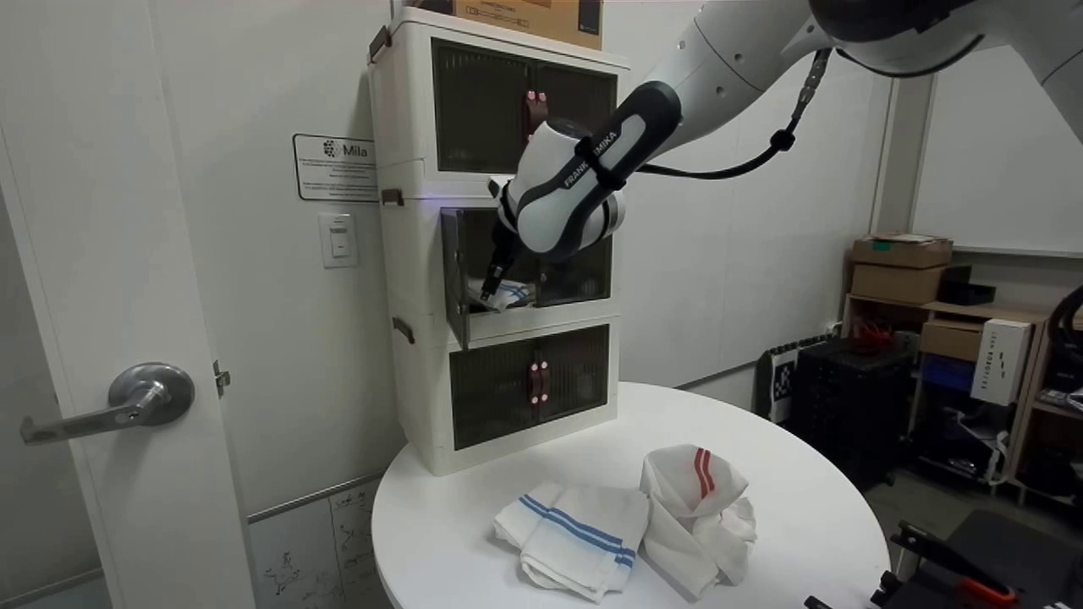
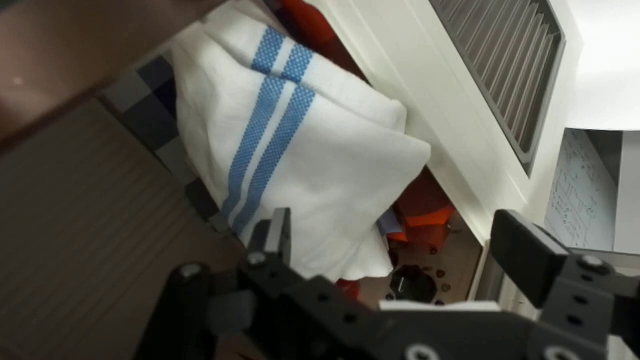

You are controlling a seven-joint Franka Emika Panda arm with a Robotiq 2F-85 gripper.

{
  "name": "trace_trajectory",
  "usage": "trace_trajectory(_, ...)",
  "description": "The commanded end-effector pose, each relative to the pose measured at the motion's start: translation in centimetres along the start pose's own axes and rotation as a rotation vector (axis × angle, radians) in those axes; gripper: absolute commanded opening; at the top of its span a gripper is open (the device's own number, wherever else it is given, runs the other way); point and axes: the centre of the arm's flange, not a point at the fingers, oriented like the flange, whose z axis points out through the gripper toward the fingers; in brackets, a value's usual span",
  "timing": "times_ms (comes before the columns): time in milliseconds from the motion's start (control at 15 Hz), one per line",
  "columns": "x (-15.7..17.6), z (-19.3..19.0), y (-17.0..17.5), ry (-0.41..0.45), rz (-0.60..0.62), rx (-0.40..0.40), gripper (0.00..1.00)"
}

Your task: Remove the white and blue towel from the second cabinet

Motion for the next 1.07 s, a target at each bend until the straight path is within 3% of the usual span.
trace_trajectory(0,1.2,2.0,0.2,0.01,0.012,-0.022,1.0)
trace_trajectory(200,1.3,2.5,0.3,0.016,0.009,-0.027,1.0)
trace_trajectory(267,1.3,2.7,0.3,0.016,0.009,-0.027,0.95)
trace_trajectory(400,1.4,2.9,0.2,0.019,0.005,-0.022,0.75)
trace_trajectory(733,1.1,3.4,0.0,0.014,0.0,-0.02,0.38)
trace_trajectory(867,1.0,3.5,0.1,0.011,0.0,-0.023,0.24)
trace_trajectory(1000,0.8,3.4,0.1,0.008,-0.002,-0.025,0.2)
